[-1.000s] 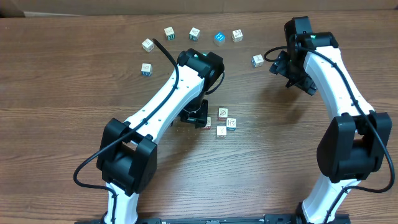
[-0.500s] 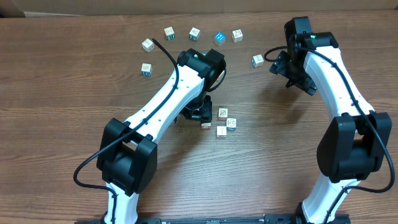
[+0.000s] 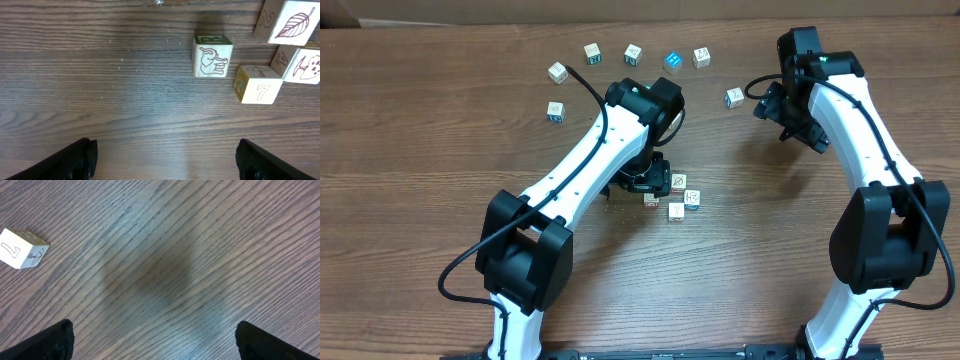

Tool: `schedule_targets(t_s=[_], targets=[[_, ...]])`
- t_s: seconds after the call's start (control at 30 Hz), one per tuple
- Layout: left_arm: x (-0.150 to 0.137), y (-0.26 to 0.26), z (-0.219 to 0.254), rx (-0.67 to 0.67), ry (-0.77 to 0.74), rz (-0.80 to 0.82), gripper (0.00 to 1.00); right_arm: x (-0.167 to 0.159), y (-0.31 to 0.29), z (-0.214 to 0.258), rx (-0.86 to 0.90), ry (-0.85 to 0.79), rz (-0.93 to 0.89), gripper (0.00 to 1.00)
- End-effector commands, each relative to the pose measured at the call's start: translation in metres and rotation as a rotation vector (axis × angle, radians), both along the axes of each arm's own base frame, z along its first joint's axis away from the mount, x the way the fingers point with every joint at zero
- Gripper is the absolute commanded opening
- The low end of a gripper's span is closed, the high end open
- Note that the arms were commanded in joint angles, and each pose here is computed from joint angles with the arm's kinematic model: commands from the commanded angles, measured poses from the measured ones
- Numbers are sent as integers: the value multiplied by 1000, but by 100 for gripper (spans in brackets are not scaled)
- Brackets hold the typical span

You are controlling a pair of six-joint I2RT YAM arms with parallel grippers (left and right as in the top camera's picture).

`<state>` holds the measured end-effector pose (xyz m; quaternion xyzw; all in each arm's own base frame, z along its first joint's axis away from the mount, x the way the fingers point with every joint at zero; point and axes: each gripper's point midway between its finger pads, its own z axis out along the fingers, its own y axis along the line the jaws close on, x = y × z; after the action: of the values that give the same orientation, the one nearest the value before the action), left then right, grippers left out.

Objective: Form a circle

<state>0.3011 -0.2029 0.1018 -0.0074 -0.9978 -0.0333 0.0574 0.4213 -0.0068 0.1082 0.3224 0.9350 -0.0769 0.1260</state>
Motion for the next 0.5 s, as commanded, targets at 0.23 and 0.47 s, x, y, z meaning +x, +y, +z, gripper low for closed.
schedule_targets(t_s=[0.23, 0.47], targets=[[-7, -20, 2, -38, -23, -30, 85, 5, 0, 18, -2, -50, -3, 100], [-11, -25, -15, -32, -28, -7, 78, 5, 0, 18, -2, -50, -3, 100]])
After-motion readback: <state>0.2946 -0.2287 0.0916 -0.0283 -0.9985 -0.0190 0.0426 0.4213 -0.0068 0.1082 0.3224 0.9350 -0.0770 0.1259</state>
